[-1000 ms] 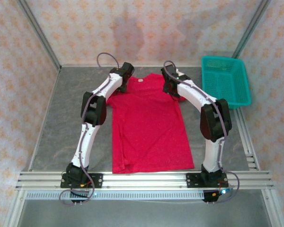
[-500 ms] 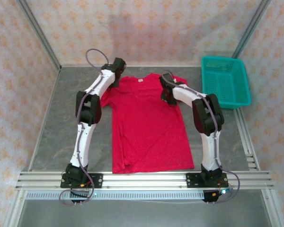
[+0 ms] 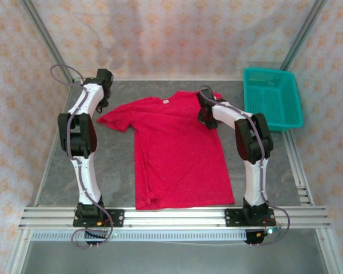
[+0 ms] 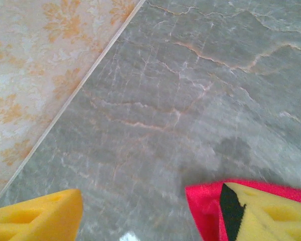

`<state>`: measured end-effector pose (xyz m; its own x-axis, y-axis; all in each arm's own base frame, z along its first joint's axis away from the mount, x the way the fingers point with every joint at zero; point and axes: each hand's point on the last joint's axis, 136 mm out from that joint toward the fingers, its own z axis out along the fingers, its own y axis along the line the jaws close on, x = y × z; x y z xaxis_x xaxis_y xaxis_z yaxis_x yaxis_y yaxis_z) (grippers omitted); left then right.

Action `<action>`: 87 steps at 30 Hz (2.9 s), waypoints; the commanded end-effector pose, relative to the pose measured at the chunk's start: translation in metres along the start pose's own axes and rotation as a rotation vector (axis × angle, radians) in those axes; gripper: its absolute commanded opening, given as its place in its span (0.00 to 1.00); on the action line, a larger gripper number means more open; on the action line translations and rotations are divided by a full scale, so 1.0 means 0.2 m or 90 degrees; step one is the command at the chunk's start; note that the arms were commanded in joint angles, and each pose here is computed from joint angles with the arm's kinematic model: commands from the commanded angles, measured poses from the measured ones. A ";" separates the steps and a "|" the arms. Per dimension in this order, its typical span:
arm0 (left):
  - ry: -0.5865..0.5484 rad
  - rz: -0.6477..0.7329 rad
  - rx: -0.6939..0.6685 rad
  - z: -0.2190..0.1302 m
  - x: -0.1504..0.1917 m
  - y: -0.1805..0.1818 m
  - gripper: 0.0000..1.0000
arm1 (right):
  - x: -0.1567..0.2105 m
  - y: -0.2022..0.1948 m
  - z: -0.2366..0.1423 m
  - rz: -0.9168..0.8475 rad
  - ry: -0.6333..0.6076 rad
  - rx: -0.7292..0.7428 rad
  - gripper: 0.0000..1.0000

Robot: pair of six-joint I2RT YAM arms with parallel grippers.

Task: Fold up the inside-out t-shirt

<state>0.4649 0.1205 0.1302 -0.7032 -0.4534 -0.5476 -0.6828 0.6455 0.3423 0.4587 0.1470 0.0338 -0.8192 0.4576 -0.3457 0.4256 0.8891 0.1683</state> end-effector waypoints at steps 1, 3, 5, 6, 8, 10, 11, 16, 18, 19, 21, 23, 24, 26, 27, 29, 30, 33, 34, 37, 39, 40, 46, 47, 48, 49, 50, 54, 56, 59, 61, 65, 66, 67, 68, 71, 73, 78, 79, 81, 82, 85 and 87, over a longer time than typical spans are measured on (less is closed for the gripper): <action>-0.098 0.017 0.110 -0.42 0.00 -0.21 0.73 | -0.03 0.09 -0.24 -0.048 0.002 -0.049 0.36; -0.087 0.102 0.194 -0.59 0.18 -0.42 0.72 | -0.01 0.07 -0.29 -0.057 0.005 -0.055 0.40; -0.058 0.168 0.271 -0.72 0.42 -0.63 0.72 | 0.02 0.02 -0.30 -0.060 0.010 -0.047 0.42; -0.035 0.186 0.300 -0.74 0.53 -0.70 0.72 | 0.04 0.00 -0.30 -0.061 0.014 -0.044 0.43; 0.018 0.215 0.358 -0.76 0.75 -0.86 0.71 | 0.08 -0.04 -0.28 -0.061 0.022 -0.037 0.44; 0.051 0.209 0.368 -0.71 0.86 -0.94 0.71 | 0.12 -0.09 -0.25 -0.059 0.031 -0.023 0.45; 0.064 0.208 0.356 -0.65 0.89 -0.95 0.71 | 0.13 -0.10 -0.23 -0.056 0.036 -0.019 0.45; 0.085 0.209 0.295 -0.45 0.84 -1.01 0.71 | 0.13 -0.15 -0.11 -0.032 0.043 -0.010 0.45; 0.083 0.208 0.285 -0.39 0.77 -1.05 0.71 | 0.11 -0.14 -0.03 -0.018 0.050 -0.008 0.45; 0.084 0.205 0.282 -0.36 0.73 -1.09 0.71 | 0.09 -0.13 0.02 -0.011 0.053 -0.005 0.45; 0.082 0.210 0.279 -0.31 0.66 -1.15 0.71 | 0.06 -0.12 0.12 -0.003 0.062 0.003 0.45; 0.083 0.202 0.292 -0.27 0.59 -1.24 0.71 | 0.01 -0.08 0.21 0.002 0.070 0.009 0.45; 0.088 0.199 0.301 -0.25 0.57 -1.28 0.71 | -0.01 -0.06 0.24 0.002 0.070 0.008 0.45; 0.081 0.176 0.331 -0.23 0.49 -1.35 0.71 | -0.09 0.00 0.30 0.002 0.062 -0.003 0.45; 0.080 0.164 0.344 -0.22 0.46 -1.37 0.71 | -0.13 0.02 0.32 -0.001 0.059 -0.004 0.45; 0.071 0.133 0.369 -0.23 0.36 -1.38 0.71 | -0.22 0.08 0.31 -0.017 0.057 -0.009 0.45; 0.061 0.125 0.376 -0.25 0.32 -1.36 0.71 | -0.26 0.10 0.27 -0.027 0.054 -0.008 0.45; 0.005 0.126 0.379 -0.42 0.16 -1.23 0.72 | -0.37 0.14 0.06 -0.065 0.032 -0.014 0.46; -0.012 0.127 0.381 -0.49 0.13 -1.18 0.72 | -0.39 0.15 -0.03 -0.073 0.024 -0.020 0.46; -0.058 0.134 0.388 -0.70 0.10 -1.00 0.72 | -0.37 0.12 -0.29 -0.083 -0.008 -0.045 0.47; -0.084 0.164 0.386 -0.84 0.17 -0.88 0.70 | -0.30 0.08 -0.42 -0.084 -0.028 -0.060 0.49; -0.101 0.186 0.383 -0.92 0.22 -0.82 0.69 | -0.24 0.04 -0.48 -0.082 -0.032 -0.068 0.49; -0.155 0.393 0.353 -1.14 0.81 -0.53 0.66 | 0.14 -0.22 -0.64 -0.055 -0.027 -0.098 0.50; -0.157 0.419 0.350 -1.14 0.91 -0.49 0.66 | 0.17 -0.26 -0.65 -0.050 -0.029 -0.098 0.50; -0.157 0.442 0.355 -1.15 1.01 -0.46 0.66 | 0.22 -0.31 -0.66 -0.041 -0.033 -0.100 0.50; -0.155 0.469 0.367 -1.15 1.13 -0.44 0.66 | 0.26 -0.35 -0.68 -0.034 -0.041 -0.103 0.51; -0.153 0.486 0.381 -1.16 1.21 -0.42 0.66 | 0.29 -0.39 -0.68 -0.027 -0.045 -0.103 0.51; -0.153 0.553 0.445 -1.19 1.52 -0.40 0.67 | 0.38 -0.48 -0.69 -0.008 -0.050 -0.110 0.53; -0.150 0.574 0.461 -1.18 1.62 -0.39 0.68 | 0.41 -0.51 -0.68 -0.006 -0.043 -0.107 0.53; -0.146 0.599 0.472 -1.16 1.71 -0.40 0.70 | 0.44 -0.53 -0.68 0.001 -0.039 -0.111 0.53; -0.138 0.617 0.492 -1.17 1.77 -0.42 0.71 | 0.44 -0.53 -0.69 0.005 -0.039 -0.116 0.53; -0.114 0.648 0.518 -1.18 1.84 -0.43 0.72 | 0.45 -0.55 -0.70 0.006 -0.044 -0.114 0.53; -0.106 0.656 0.524 -1.18 1.86 -0.43 0.72 | 0.45 -0.55 -0.70 0.006 -0.044 -0.110 0.53; -0.097 0.663 0.528 -1.17 1.88 -0.43 0.73 | 0.45 -0.56 -0.70 0.005 -0.045 -0.108 0.53; -0.089 0.669 0.531 -1.17 1.89 -0.43 0.73 | 0.45 -0.56 -0.70 0.004 -0.045 -0.105 0.53; -0.062 0.688 0.525 -1.14 1.94 -0.41 0.73 | 0.45 -0.56 -0.70 0.003 -0.045 -0.105 0.53; -0.046 0.699 0.514 -1.11 1.96 -0.40 0.73 | 0.44 -0.56 -0.70 0.004 -0.047 -0.106 0.53; -0.017 0.711 0.484 -1.04 2.01 -0.40 0.72 | 0.43 -0.54 -0.71 0.006 -0.049 -0.114 0.53; -0.019 0.710 0.476 -1.03 2.01 -0.41 0.72 | 0.43 -0.54 -0.71 0.006 -0.051 -0.116 0.53; -0.023 0.712 0.454 -0.99 2.02 -0.42 0.71 | 0.43 -0.54 -0.72 0.006 -0.050 -0.117 0.53; -0.032 0.712 0.439 -0.97 2.01 -0.43 0.71 | 0.43 -0.53 -0.72 0.006 -0.051 -0.118 0.53; -0.054 0.708 0.406 -0.94 1.98 -0.45 0.60 | 0.42 -0.53 -0.73 0.005 -0.050 -0.120 0.53; -0.064 0.709 0.387 -0.94 1.96 -0.46 0.39 | 0.43 -0.53 -0.73 0.006 -0.049 -0.119 0.52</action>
<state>0.2048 -0.2373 0.0209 -0.8043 0.5438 -0.2398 0.5122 0.8389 0.1844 0.2846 0.0939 0.1128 -0.7995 0.4555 -0.3917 0.3434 0.8815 0.3242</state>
